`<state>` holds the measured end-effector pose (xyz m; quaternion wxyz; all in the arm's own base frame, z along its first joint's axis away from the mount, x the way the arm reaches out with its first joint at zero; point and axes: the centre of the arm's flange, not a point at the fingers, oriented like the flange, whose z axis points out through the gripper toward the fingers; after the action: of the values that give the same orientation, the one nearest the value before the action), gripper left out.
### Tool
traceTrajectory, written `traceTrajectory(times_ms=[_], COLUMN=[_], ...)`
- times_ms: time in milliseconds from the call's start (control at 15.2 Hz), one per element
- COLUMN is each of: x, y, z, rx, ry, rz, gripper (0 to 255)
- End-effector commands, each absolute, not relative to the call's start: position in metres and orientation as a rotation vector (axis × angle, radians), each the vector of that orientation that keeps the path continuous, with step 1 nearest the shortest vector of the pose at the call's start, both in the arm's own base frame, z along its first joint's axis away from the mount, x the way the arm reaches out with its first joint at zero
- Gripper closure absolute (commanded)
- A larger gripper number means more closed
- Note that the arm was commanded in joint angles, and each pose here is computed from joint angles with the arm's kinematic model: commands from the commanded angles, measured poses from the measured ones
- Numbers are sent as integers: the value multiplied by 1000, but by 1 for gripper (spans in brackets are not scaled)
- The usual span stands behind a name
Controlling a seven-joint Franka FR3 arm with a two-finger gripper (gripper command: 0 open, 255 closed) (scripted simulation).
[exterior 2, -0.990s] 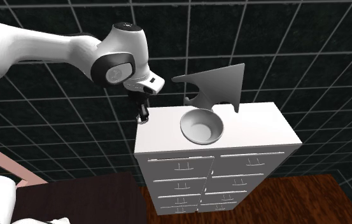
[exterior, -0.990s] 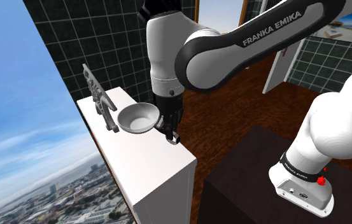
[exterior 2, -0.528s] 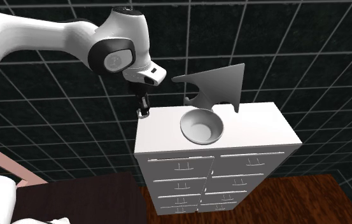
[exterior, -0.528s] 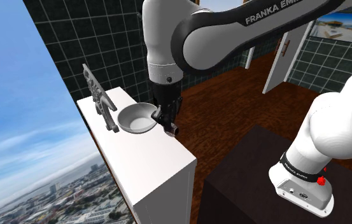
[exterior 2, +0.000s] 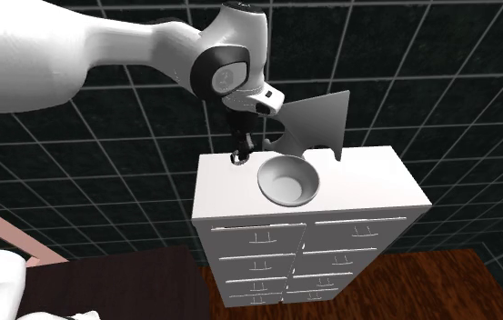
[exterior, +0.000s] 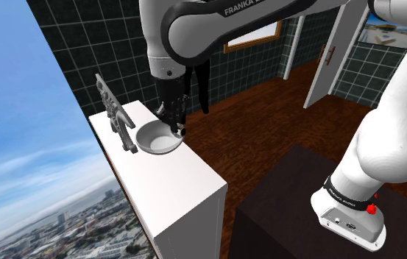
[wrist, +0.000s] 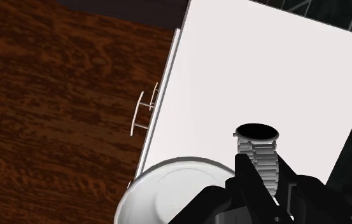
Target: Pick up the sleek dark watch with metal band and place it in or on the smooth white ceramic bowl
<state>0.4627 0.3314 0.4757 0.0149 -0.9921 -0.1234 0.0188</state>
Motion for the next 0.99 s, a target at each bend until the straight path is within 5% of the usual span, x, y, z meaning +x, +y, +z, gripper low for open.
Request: traceTrajectory(times_ms=[0, 594, 924], x=[487, 606, 606], y=[329, 321, 321], z=[475, 483, 456], rx=[-3088, -3088, -3088], ry=[-384, -384, -384], rz=[58, 58, 57], gripper=[255, 255, 255])
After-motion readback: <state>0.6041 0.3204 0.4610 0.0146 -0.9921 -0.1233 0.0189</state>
